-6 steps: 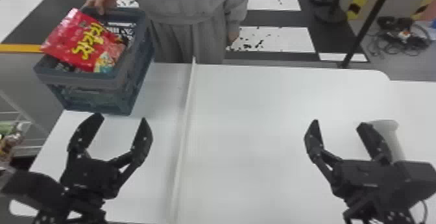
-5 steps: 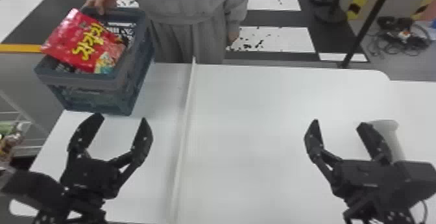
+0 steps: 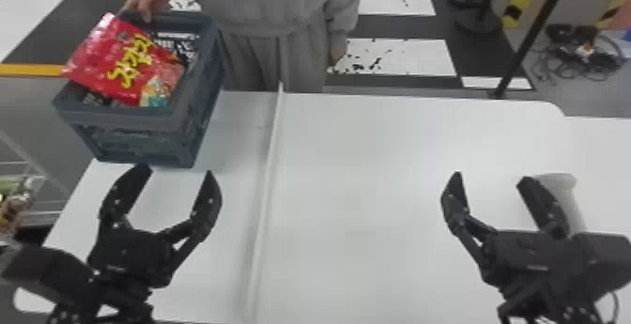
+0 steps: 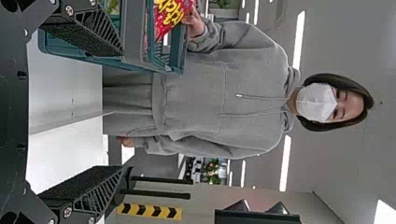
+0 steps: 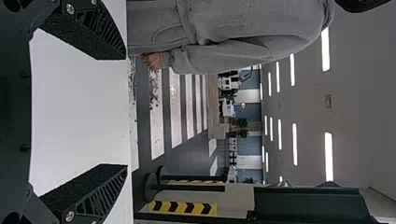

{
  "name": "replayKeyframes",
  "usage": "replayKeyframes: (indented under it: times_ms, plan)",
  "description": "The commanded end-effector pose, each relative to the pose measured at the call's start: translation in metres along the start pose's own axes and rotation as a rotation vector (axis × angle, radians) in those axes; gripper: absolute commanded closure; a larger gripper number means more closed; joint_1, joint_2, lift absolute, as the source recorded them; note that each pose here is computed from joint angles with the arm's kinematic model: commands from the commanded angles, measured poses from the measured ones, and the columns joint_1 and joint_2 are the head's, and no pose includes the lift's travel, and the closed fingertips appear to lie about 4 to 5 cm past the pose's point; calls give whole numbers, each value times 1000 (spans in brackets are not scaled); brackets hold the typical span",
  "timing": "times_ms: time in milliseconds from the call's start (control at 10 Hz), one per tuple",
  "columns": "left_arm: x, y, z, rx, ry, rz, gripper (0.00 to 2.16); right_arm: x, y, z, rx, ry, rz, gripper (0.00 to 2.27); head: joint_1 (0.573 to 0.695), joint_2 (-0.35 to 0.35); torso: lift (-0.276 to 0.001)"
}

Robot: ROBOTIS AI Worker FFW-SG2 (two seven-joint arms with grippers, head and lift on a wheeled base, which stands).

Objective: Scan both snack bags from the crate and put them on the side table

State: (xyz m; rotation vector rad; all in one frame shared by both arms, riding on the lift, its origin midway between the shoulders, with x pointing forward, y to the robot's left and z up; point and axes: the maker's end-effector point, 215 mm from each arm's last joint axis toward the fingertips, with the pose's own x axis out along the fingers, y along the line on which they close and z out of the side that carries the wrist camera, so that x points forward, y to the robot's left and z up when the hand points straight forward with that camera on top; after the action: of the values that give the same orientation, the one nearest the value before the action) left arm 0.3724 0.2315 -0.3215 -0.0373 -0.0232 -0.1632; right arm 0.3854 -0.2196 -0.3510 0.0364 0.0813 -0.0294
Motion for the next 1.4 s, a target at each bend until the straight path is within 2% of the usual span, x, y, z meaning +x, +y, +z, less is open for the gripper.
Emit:
replayKeyframes:
  times_ms: [0, 400, 500, 800, 1000, 1200, 1300]
  plan:
    - [0, 0, 0, 0, -1, 0, 134, 0, 0, 0, 0, 0, 0, 103, 695, 18, -87]
    - [0, 2, 1, -4, -4, 4, 134, 1, 1, -4, 0, 14, 0, 103, 695, 22, -87]
    - [1, 4, 2, 0, -5, 8, 29, 1, 2, -7, 1, 20, 0, 103, 695, 22, -87]
    - [-1, 21, 3, -7, -10, 80, 66, 1, 3, -10, 2, 27, 3, 103, 695, 40, -87]
    - [-1, 44, 5, 2, -7, 93, 66, 0, 4, -14, 1, 36, 5, 103, 695, 56, -87]
    - [6, 81, 13, -19, -18, 135, 70, 0, 6, -17, 1, 45, 9, 103, 695, 93, -87]
    - [14, 96, 3, -40, 27, 143, 70, 0, 7, -17, 2, 46, 12, 103, 695, 122, -87]
